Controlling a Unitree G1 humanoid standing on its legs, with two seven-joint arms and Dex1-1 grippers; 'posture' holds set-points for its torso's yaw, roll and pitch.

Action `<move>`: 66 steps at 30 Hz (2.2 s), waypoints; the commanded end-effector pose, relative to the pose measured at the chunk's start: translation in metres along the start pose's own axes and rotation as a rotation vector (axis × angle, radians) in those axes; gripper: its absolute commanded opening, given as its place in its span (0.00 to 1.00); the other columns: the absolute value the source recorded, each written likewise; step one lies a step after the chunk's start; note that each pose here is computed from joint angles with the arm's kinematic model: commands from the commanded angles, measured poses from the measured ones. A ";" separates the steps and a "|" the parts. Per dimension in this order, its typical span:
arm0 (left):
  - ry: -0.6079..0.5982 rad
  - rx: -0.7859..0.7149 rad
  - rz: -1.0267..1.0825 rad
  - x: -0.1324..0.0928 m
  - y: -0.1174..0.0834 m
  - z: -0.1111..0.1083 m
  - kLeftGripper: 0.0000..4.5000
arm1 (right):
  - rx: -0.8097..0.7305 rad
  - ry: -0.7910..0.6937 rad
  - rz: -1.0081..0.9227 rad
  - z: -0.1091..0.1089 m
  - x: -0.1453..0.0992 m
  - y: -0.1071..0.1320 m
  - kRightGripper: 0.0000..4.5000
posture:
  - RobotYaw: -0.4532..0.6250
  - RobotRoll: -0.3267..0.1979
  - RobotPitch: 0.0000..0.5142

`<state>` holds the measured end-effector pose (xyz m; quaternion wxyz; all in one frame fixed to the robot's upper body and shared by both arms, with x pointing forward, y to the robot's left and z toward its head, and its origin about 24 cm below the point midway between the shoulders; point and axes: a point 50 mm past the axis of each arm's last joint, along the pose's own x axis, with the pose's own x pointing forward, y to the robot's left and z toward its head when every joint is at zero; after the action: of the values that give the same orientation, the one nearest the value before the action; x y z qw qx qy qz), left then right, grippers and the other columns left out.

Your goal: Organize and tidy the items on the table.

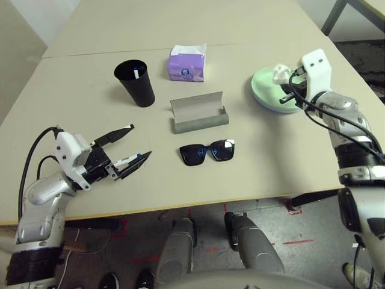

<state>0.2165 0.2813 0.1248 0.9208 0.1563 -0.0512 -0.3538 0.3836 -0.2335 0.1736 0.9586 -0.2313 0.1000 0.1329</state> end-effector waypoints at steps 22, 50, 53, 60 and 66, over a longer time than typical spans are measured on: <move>0.005 0.031 -0.093 0.002 0.018 -0.002 1.00 | -0.228 0.009 0.465 0.100 -0.117 0.076 0.99 | 0.27 0.62 0.38; 0.065 0.056 -0.150 -0.008 0.021 -0.008 1.00 | -0.661 0.189 0.893 0.132 -0.068 0.213 0.99 | 0.28 0.62 0.36; 0.063 0.057 -0.151 -0.006 0.021 -0.008 1.00 | -0.658 0.191 0.900 0.131 -0.065 0.220 0.99 | 0.29 0.62 0.36; 0.064 0.063 -0.153 -0.007 0.021 -0.005 1.00 | -0.655 0.191 0.905 0.121 -0.054 0.233 0.99 | 0.30 0.62 0.37; 0.068 0.065 -0.151 -0.008 0.022 -0.004 1.00 | -0.656 0.217 0.885 0.094 -0.038 0.238 0.99 | 0.30 0.62 0.37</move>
<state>0.2273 0.3015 0.1291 0.8887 0.1962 -0.0310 -0.4131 0.2890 0.0051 0.1741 0.6812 -0.4528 0.2423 0.5217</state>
